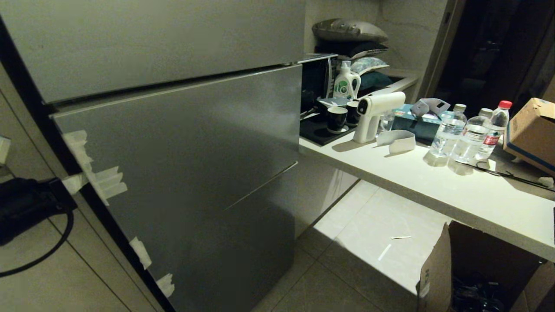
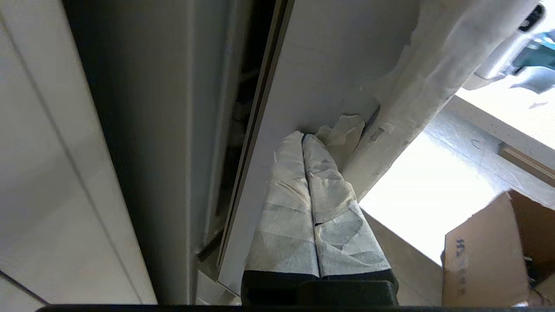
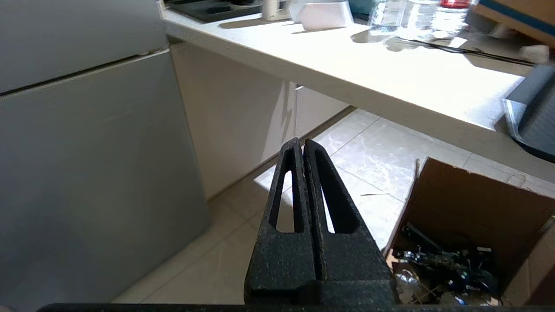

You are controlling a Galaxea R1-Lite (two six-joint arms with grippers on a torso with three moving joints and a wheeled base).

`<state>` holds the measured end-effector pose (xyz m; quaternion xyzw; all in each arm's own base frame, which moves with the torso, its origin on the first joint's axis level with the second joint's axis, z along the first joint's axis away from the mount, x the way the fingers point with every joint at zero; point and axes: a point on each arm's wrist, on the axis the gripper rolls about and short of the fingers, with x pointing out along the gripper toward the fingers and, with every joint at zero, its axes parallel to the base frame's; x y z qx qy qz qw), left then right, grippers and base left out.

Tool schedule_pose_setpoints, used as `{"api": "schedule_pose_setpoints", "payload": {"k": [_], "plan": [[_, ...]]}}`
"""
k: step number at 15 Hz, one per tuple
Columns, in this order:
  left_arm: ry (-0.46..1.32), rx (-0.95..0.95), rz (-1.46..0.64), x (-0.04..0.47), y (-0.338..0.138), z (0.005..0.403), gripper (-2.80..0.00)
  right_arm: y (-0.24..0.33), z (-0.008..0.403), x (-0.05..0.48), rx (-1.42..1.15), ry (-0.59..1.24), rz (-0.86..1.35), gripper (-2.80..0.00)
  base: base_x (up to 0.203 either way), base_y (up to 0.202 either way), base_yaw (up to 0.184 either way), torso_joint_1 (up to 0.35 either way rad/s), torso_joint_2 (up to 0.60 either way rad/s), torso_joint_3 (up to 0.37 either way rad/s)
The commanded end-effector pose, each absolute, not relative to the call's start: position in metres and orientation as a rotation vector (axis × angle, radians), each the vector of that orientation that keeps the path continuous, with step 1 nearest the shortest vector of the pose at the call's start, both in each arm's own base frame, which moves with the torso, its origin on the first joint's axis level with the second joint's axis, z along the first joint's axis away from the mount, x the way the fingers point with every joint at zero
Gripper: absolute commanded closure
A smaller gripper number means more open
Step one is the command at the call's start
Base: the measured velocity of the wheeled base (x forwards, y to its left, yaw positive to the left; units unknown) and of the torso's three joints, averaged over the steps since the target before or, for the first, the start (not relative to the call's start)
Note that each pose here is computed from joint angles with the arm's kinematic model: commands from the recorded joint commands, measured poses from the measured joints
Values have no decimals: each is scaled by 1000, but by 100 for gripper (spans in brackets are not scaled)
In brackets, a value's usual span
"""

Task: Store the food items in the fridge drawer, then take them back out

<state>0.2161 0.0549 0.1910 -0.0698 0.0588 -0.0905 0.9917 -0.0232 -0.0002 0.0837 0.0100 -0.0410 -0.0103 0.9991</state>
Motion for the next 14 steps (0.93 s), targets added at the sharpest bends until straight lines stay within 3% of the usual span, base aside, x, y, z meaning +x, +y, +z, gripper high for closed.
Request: {"api": "schedule_pose_setpoints", "payload": {"k": [1,7,14], "plan": [[100,-131,-202,208,48,194,0,0,76,-21,20,-52,-21,0,0,0,0,0,0,0],[88,-119,-294,181,24,191,0,0,76,-21,20,-52,-21,0,0,0,0,0,0,0],[5,-109,-624,119,-27,192,0,0,76,-21,20,-53,-21,0,0,0,0,0,0,0]]}}
